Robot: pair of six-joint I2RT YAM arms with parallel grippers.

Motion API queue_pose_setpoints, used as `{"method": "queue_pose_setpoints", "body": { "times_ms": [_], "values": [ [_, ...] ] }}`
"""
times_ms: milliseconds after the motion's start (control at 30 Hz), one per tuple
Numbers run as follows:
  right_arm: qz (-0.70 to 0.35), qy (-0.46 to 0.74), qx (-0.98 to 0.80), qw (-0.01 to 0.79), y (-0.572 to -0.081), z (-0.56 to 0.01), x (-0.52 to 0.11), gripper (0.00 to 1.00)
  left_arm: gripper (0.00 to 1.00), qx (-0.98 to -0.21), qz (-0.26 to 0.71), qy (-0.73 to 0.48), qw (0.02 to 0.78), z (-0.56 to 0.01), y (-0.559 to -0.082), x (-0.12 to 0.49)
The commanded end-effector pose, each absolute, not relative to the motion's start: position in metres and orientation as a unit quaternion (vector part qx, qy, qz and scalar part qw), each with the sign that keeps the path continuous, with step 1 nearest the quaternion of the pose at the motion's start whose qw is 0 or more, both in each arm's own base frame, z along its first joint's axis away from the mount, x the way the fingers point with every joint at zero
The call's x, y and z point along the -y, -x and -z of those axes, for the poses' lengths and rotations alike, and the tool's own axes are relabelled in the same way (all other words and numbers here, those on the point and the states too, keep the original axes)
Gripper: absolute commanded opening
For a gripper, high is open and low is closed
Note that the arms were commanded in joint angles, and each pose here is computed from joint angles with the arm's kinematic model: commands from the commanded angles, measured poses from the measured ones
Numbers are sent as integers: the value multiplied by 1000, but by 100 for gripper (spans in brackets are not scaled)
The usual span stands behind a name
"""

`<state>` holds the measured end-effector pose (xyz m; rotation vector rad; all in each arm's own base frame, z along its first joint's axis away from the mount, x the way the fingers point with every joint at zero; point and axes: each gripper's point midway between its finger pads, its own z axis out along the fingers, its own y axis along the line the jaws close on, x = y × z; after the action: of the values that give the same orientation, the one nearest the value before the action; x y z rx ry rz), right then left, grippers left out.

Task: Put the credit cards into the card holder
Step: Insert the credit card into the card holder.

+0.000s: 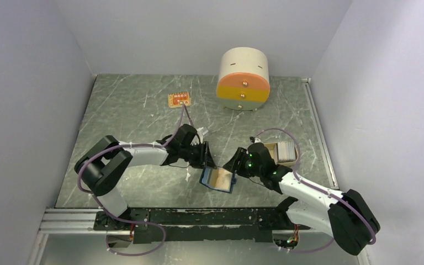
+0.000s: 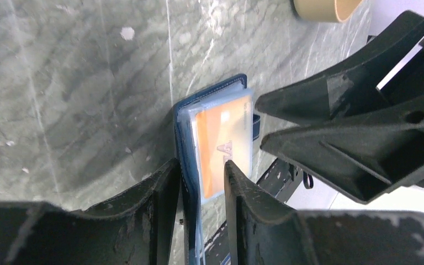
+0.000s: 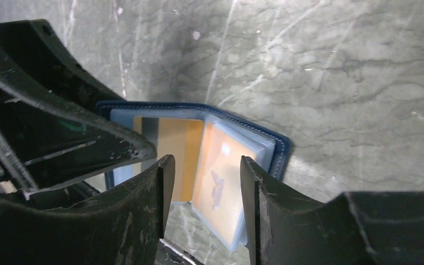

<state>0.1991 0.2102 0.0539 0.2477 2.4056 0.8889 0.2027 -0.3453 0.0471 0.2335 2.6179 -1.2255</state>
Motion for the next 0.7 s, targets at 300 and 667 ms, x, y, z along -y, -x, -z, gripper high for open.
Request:
{"method": "queue_pose_setpoints", "body": {
  "times_ms": [300,667],
  "values": [
    [-305,-73,-913,261,-189,-32,-214,42,37,-905,395,-113,108,-73,-187,378],
    [-300,-79,-916,254,-184,-22,-214,40,31,-937,322,-99,86,-45,-182,368]
  ]
}}
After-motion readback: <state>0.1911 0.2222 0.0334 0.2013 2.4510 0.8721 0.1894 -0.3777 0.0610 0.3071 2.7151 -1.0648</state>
